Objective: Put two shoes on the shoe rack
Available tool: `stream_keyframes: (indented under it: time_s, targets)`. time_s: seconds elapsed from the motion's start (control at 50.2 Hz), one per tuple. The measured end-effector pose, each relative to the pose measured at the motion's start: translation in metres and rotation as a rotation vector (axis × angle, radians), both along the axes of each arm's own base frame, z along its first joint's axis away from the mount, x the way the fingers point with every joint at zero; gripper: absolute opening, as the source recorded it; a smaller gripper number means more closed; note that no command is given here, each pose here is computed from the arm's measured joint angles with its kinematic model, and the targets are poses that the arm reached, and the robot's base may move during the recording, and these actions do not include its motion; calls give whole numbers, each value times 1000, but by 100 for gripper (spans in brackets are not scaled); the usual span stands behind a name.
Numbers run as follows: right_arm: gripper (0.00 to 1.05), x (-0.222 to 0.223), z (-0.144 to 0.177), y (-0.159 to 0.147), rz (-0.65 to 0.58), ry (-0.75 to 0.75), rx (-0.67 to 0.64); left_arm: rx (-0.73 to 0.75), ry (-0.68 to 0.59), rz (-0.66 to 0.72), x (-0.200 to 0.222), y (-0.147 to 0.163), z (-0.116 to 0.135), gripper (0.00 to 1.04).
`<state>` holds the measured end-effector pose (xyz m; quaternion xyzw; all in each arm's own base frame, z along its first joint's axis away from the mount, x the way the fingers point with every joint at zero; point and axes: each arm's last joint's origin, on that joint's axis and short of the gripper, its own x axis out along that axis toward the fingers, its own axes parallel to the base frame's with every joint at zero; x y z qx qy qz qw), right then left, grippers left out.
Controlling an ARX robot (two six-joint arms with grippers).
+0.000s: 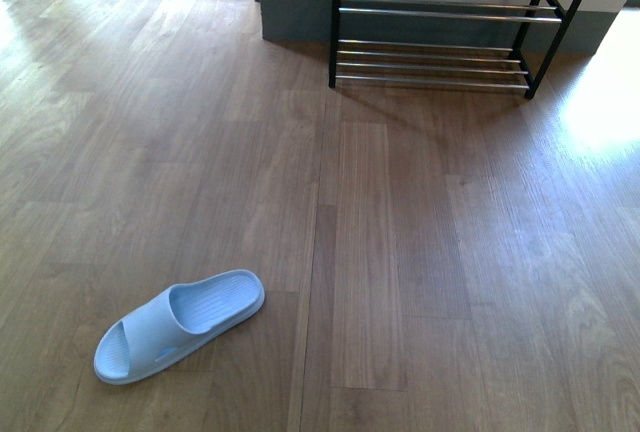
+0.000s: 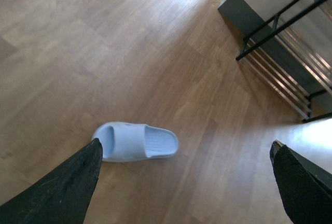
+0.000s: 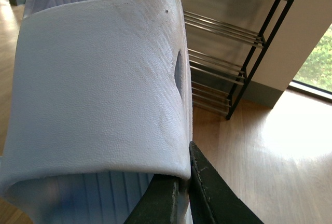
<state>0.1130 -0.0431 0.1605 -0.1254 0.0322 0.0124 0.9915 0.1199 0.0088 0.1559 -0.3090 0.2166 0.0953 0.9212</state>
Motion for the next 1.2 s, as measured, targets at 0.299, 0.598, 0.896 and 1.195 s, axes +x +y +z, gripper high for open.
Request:
stream_keyframes:
  time_s: [0.299, 0.598, 0.896, 1.195]
  targets:
    - [2, 0, 0, 0, 1, 0, 0, -242, 177, 94, 91, 5, -24, 95]
    - [2, 0, 0, 0, 1, 0, 0, -288, 418, 189, 175, -12, -98, 95]
    - [2, 0, 0, 0, 0, 0, 1, -387, 597, 298, 221, -44, -194, 95]
    - [2, 0, 0, 0, 1, 0, 1, -440, 740, 418, 216, -58, -247, 95]
